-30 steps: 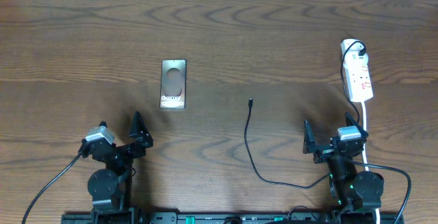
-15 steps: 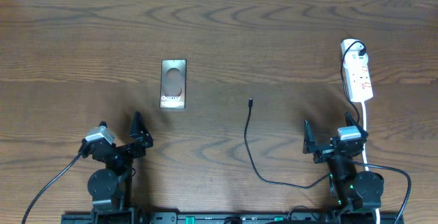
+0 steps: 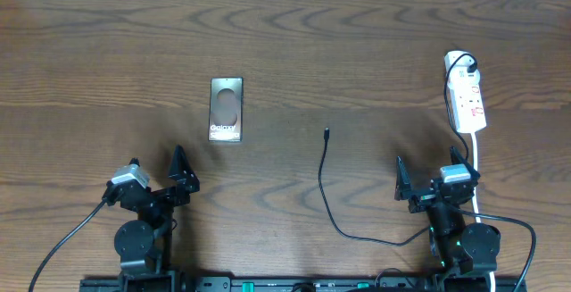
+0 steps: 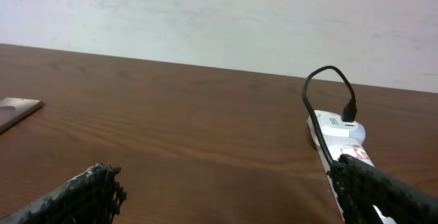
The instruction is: Plug charger to phone and switch on socket
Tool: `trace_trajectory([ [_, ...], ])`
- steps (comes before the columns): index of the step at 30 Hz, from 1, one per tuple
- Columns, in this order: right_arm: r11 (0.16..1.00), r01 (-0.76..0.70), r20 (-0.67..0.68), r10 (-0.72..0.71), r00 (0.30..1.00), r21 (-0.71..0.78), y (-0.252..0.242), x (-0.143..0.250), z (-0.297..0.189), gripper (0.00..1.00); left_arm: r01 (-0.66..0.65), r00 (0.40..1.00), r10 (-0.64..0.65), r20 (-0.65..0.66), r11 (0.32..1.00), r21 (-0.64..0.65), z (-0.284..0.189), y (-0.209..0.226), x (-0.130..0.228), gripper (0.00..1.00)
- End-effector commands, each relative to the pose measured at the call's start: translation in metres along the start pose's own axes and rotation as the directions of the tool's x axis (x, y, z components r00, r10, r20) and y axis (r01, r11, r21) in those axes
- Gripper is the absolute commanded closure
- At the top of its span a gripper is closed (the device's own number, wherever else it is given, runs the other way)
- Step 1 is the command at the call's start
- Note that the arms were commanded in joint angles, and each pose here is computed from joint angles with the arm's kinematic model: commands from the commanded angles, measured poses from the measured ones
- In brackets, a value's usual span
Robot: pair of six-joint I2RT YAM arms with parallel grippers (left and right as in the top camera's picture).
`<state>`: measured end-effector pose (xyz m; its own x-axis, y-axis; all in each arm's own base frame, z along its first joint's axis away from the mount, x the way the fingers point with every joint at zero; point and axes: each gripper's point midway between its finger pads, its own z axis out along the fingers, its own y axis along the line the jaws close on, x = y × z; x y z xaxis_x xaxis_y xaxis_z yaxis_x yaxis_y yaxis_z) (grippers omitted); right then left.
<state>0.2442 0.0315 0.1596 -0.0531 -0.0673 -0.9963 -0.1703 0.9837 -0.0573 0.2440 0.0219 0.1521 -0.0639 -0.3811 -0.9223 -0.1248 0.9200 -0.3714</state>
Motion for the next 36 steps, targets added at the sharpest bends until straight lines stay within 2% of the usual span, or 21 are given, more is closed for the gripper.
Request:
trace_trajectory([
  [1, 1.0, 0.001, -0.003, -0.001, 1.0, 0.019, -0.003, 0.001, 0.0, 0.01, -0.011, 0.999, 0.01, -0.04, 0.999, -0.03, 0.001, 0.008, 0.014, 0.02],
  [11, 1.0, 0.001, -0.003, -0.001, 1.0, 0.019, -0.003, 0.001, 0.0, 0.01, -0.011, 0.999, 0.01, -0.041, 1.0, -0.029, 0.001, 0.008, 0.014, 0.02],
  [16, 1.0, 0.002, -0.003, -0.001, 1.0, 0.019, -0.003, 0.001, 0.0, 0.01, 0.012, 0.998, -0.009, -0.062, 0.998, 0.056, -0.005, -0.012, 0.005, 0.02],
  [18, 1.0, 0.001, -0.003, -0.001, 1.0, 0.019, -0.003, 0.001, 0.0, 0.01, 0.041, 0.997, -0.037, -0.074, 0.998, 0.048, -0.009, -0.015, -0.002, 0.02],
  [25, 1.0, 0.002, -0.003, -0.001, 1.0, 0.019, -0.003, 0.001, 0.0, 0.01, 0.069, 0.961, -0.065, -0.268, 0.998, 0.005, -0.035, -0.035, -0.032, 0.02],
  [27, 1.0, 0.001, -0.004, -0.001, 1.0, 0.019, -0.003, 0.001, 0.0, 0.01, 0.001, 0.915, -0.01, -0.404, 1.0, -0.022, -0.044, -0.048, -0.057, 0.02],
  [30, 1.0, 0.001, -0.004, -0.001, 1.0, 0.019, -0.003, 0.001, 0.0, 0.01, -0.07, 0.85, 0.04, -0.526, 0.997, -0.038, -0.046, -0.056, -0.078, 0.02],
  [31, 1.0, 0.001, -0.004, -0.001, 1.0, 0.019, -0.003, 0.001, 0.0, 0.01, -0.095, 0.797, 0.043, -0.603, 0.994, -0.055, -0.045, -0.061, -0.089, 0.02],
  [36, 1.0, 0.001, -0.003, -0.001, 1.0, 0.019, -0.003, 0.001, 0.0, 0.01, -0.131, 0.659, 0.015, -0.752, 0.987, -0.095, -0.026, -0.071, -0.114, 0.02],
])
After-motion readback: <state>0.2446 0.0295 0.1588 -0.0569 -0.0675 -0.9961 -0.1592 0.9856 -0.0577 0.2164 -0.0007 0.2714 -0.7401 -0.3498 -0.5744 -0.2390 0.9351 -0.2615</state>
